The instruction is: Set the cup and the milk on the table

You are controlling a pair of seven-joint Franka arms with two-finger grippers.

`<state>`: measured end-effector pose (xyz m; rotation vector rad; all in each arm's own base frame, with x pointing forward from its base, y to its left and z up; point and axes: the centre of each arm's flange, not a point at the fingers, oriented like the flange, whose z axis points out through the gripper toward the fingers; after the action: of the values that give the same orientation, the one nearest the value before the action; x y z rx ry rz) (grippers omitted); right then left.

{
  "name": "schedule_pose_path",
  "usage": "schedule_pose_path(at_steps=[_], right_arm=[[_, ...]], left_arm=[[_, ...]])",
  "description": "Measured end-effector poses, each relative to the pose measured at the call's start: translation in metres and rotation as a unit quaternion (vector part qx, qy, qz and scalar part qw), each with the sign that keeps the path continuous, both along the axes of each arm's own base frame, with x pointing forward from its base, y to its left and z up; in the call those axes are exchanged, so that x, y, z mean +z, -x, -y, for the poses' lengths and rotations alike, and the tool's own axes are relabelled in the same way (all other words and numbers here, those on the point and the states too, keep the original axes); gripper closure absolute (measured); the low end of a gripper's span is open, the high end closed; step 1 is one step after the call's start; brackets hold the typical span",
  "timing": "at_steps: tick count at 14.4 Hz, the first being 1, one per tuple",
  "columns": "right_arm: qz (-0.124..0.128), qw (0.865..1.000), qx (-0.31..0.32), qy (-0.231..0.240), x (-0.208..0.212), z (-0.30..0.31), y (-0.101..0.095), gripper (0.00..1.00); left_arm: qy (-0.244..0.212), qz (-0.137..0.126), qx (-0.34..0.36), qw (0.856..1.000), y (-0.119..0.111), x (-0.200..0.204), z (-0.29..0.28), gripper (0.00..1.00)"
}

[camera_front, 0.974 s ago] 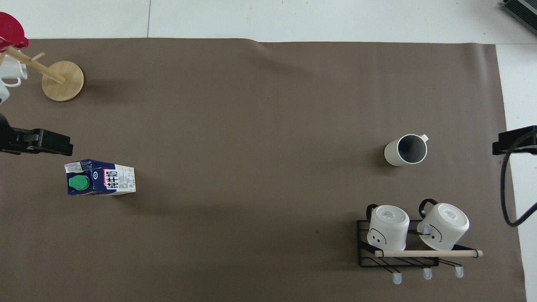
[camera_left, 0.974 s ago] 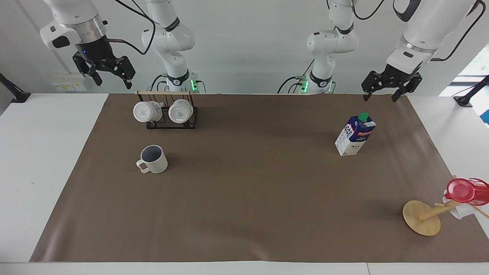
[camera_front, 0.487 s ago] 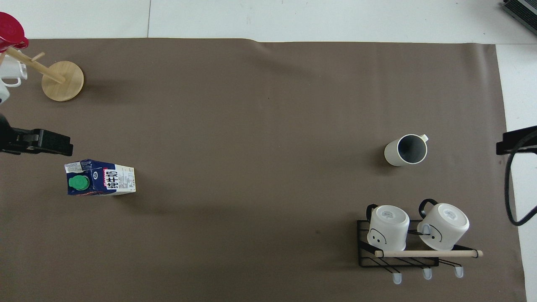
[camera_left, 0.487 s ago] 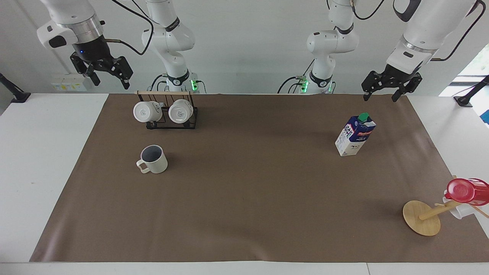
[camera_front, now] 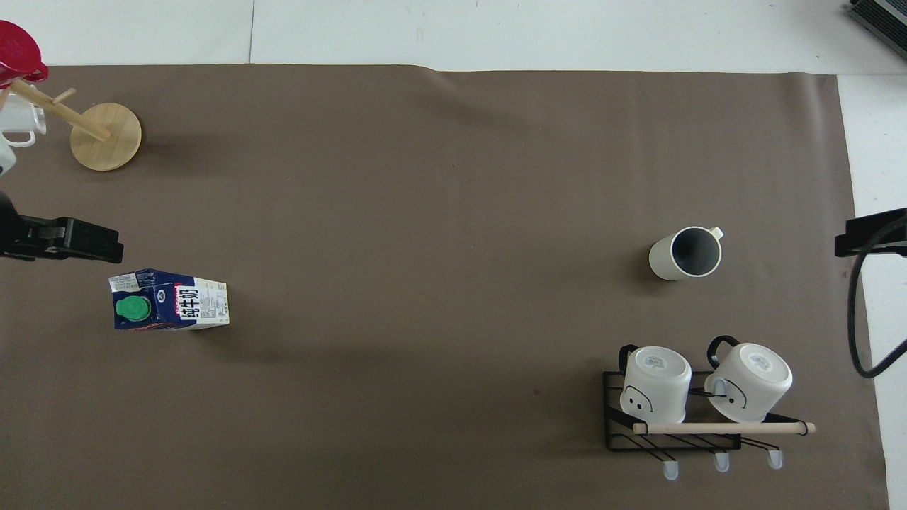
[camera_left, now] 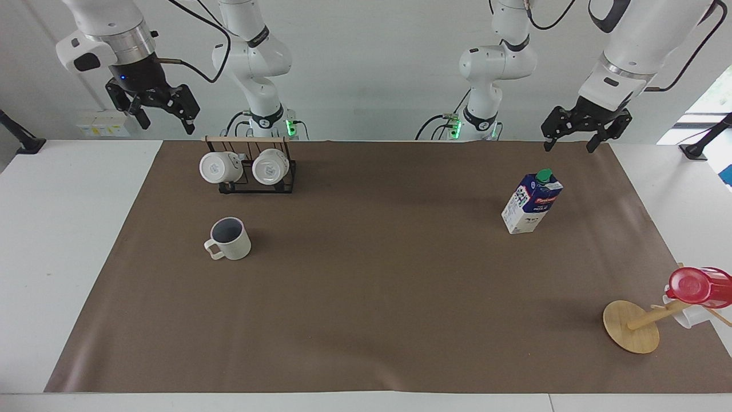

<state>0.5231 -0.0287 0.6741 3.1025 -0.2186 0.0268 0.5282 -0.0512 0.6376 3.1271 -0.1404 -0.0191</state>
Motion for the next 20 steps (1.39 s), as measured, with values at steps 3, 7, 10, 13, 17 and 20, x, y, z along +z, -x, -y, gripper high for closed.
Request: schedule_pose_path(at_steps=[3,7,10,13,17,20], right_arm=[[0.005,1.0,0.001,0.0,0.005,-0.001,0.002,0.0],[0.013,1.0,0.003,-0.001,0.012,-0.002,0.007,0.0],[0.021,1.0,0.003,0.0,0.012,-0.002,0.004,0.0],[0.015,1.0,0.003,0.0,0.006,-0.002,0.004,0.0],[0.008,1.0,0.004,-0.001,0.0,-0.003,0.004,0.0],[-0.005,1.0,0.006,-0.001,-0.013,-0.005,0.003,0.0]], left_arm=[[0.0,0.0,0.0,1.0,0.0,0.0,0.0,0.0],[0.0,0.0,0.0,1.0,0.0,0.0,0.0,0.0],[0.0,0.0,0.0,1.0,0.0,0.0,0.0,0.0],[0.0,0.0,0.0,1.0,0.0,0.0,0.0,0.0],[0.0,0.0,0.0,1.0,0.0,0.0,0.0,0.0],[0.0,0.0,0.0,1.0,0.0,0.0,0.0,0.0]])
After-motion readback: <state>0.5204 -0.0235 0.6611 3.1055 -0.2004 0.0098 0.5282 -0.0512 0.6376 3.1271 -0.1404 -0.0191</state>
